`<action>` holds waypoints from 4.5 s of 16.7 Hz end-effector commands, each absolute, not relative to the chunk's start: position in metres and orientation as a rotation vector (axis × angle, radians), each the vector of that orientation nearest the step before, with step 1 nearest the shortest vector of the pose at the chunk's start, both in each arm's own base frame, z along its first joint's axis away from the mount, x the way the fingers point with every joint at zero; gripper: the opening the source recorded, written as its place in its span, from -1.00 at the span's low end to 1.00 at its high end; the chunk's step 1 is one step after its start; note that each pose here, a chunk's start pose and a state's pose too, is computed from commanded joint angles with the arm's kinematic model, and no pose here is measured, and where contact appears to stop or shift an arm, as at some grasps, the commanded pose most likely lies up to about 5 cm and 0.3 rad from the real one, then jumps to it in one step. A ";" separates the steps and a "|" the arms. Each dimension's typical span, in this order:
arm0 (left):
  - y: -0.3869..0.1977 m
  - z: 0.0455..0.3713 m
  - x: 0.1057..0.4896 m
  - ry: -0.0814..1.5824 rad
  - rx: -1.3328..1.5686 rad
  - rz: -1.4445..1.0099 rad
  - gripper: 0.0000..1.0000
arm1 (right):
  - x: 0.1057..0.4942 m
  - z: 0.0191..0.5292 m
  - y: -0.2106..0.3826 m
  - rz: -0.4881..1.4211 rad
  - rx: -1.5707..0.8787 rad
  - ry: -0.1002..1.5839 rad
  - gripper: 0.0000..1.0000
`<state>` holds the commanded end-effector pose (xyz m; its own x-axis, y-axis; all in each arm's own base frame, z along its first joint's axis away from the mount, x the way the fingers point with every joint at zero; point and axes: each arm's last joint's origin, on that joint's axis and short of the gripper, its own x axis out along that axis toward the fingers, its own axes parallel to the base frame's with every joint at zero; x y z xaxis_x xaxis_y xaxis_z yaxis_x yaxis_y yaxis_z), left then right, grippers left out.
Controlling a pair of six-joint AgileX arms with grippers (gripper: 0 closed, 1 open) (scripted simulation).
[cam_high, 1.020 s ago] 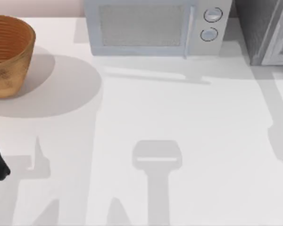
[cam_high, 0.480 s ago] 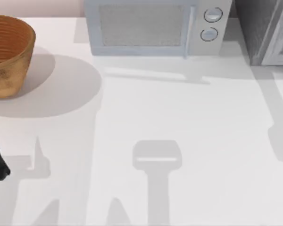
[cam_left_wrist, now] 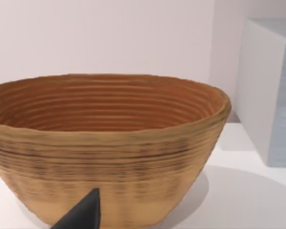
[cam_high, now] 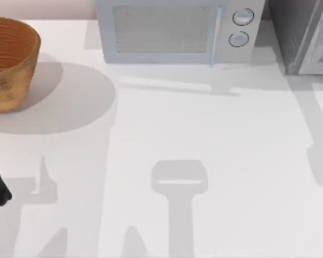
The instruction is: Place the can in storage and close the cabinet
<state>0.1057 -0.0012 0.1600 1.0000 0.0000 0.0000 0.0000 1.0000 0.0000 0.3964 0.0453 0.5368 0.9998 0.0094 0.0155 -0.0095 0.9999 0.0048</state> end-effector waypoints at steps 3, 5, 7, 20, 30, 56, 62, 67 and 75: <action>-0.001 0.160 0.106 0.000 0.000 0.000 1.00 | 0.369 0.553 0.042 0.028 0.001 -0.061 1.00; -0.001 0.160 0.106 0.000 0.000 0.000 1.00 | 0.340 0.564 0.038 0.041 -0.007 -0.102 1.00; -0.001 0.160 0.106 0.000 0.000 0.000 1.00 | 0.302 0.572 0.033 0.052 -0.017 -0.146 1.00; -0.001 0.160 0.106 0.000 0.000 0.000 1.00 | 0.113 0.376 0.005 0.055 -0.051 -0.174 1.00; -0.001 0.160 0.106 0.000 0.000 0.000 1.00 | 0.105 0.173 -0.001 0.002 -0.006 -0.015 1.00; -0.001 0.160 0.106 0.000 0.000 0.000 1.00 | 0.168 0.189 -0.138 0.007 -0.004 -0.002 1.00; -0.001 0.160 0.106 0.000 0.000 0.000 1.00 | 0.157 0.165 -0.194 0.000 -0.004 0.003 1.00; -0.001 0.160 0.106 0.000 0.000 0.000 1.00 | 0.154 0.160 -0.201 0.003 -0.001 0.005 1.00; -0.001 0.160 0.106 0.000 0.000 0.000 1.00 | 0.165 0.186 -0.228 0.006 -0.008 0.001 1.00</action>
<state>0.1057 -0.0012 0.1600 1.0000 0.0000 0.0000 0.0000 1.0000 0.0000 0.1653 -0.2276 0.1858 1.0000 0.0056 -0.0006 -0.0056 0.9999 -0.0084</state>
